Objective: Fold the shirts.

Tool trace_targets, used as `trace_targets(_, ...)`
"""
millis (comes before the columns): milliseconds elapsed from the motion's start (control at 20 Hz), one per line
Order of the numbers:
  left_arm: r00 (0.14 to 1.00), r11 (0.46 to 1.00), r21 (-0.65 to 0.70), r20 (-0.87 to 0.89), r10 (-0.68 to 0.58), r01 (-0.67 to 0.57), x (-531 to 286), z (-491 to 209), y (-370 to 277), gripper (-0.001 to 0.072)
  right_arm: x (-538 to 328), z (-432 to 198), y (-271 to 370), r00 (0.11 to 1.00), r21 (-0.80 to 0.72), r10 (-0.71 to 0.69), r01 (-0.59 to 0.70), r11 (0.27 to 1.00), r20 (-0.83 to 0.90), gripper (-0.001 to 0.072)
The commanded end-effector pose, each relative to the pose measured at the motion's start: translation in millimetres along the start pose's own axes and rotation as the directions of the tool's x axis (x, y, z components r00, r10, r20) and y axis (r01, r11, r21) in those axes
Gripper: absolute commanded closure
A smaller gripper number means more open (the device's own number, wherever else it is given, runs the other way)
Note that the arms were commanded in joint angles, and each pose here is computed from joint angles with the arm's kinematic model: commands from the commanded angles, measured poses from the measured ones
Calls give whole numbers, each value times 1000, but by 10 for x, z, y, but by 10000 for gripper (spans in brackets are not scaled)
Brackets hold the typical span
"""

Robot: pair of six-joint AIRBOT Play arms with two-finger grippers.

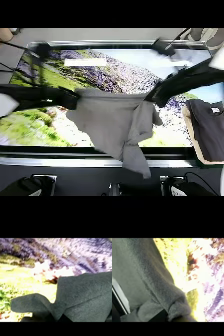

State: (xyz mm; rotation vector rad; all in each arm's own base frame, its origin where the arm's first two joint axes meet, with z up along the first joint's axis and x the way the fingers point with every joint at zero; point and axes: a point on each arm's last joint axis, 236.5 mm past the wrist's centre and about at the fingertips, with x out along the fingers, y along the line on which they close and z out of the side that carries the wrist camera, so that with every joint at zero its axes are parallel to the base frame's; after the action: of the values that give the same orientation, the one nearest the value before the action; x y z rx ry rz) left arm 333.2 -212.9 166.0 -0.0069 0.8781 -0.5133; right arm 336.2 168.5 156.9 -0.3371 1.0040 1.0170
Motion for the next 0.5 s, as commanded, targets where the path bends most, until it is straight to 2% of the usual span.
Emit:
trace_targets(0, 984, 988, -117, -159, 76, -95, 890, -451, 443, 677, 1040, -161, -268, 982, 195, 185, -186, 963, 22, 694)
trace_targets(150, 945, 977, -165, -318, 76, -134, 1429, -861, 627, 677, 1553, -296, -449, 967, 306, 256, -249, 919, 17, 695)
trace_targets(250, 928, 961, -254, -372, 9, -111, 1622, -1018, 578, 674, 1746, -369, -570, 968, 363, 250, -237, 901, 11, 694)
trace_targets(300, 927, 948, -303, -375, -30, -92, 1668, -1021, 534, 607, 1788, -331, -658, 975, 369, 219, -214, 904, 30, 628)
trace_targets(350, 929, 937, -340, -365, -55, -78, 1668, -972, 521, 390, 1760, -288, -719, 980, 362, 196, -198, 911, 45, 340)
trace_targets(400, 930, 932, -353, -363, -63, -75, 1619, -914, 556, 128, 1664, -246, -775, 981, 334, 184, -193, 923, 58, 125)
trace_targets(450, 920, 940, -333, -387, -66, -72, 1516, -888, 626, 13, 1492, -229, -837, 982, 318, 177, -188, 929, 63, 117)
